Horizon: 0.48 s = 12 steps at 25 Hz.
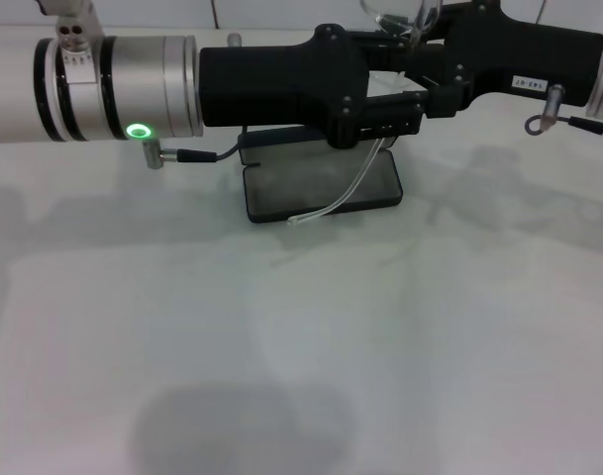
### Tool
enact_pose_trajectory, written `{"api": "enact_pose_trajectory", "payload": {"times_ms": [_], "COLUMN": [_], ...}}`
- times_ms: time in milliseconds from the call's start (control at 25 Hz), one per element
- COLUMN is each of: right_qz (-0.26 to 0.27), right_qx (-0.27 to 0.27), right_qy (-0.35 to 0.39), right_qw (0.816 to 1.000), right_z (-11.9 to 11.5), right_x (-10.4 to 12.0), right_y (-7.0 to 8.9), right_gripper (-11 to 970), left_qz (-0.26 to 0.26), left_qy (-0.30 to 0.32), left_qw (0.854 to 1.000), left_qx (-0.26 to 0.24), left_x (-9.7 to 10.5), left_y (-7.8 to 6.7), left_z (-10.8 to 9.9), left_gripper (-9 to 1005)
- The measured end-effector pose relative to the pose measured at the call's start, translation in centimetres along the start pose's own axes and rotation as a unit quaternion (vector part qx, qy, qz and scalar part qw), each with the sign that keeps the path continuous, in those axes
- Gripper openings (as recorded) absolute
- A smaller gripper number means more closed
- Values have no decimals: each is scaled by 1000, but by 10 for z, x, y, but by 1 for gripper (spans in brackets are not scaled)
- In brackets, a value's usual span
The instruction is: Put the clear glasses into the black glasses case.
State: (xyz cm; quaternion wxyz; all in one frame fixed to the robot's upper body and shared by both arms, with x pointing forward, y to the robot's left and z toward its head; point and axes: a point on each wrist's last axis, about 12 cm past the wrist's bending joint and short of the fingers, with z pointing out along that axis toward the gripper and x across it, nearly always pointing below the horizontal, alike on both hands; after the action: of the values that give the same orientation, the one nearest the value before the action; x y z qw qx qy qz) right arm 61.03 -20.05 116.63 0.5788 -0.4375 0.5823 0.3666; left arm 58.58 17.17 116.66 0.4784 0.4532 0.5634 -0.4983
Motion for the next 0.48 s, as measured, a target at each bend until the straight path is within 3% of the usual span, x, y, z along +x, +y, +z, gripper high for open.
{"api": "enact_pose_trajectory", "payload": {"times_ms": [480], "right_qz": [-5], "right_qx": [-4], "right_qy": [28], "right_qw": [1000], "right_z": [-6], "right_x": [8], "right_y": [1], "right_gripper": [123], "left_qz": [4], "left_qy": [-12], "left_qw": [1000], "left_qx": [-11], "left_x": [-2], "left_y": [1], "left_z": [-5], "left_gripper": [478]}}
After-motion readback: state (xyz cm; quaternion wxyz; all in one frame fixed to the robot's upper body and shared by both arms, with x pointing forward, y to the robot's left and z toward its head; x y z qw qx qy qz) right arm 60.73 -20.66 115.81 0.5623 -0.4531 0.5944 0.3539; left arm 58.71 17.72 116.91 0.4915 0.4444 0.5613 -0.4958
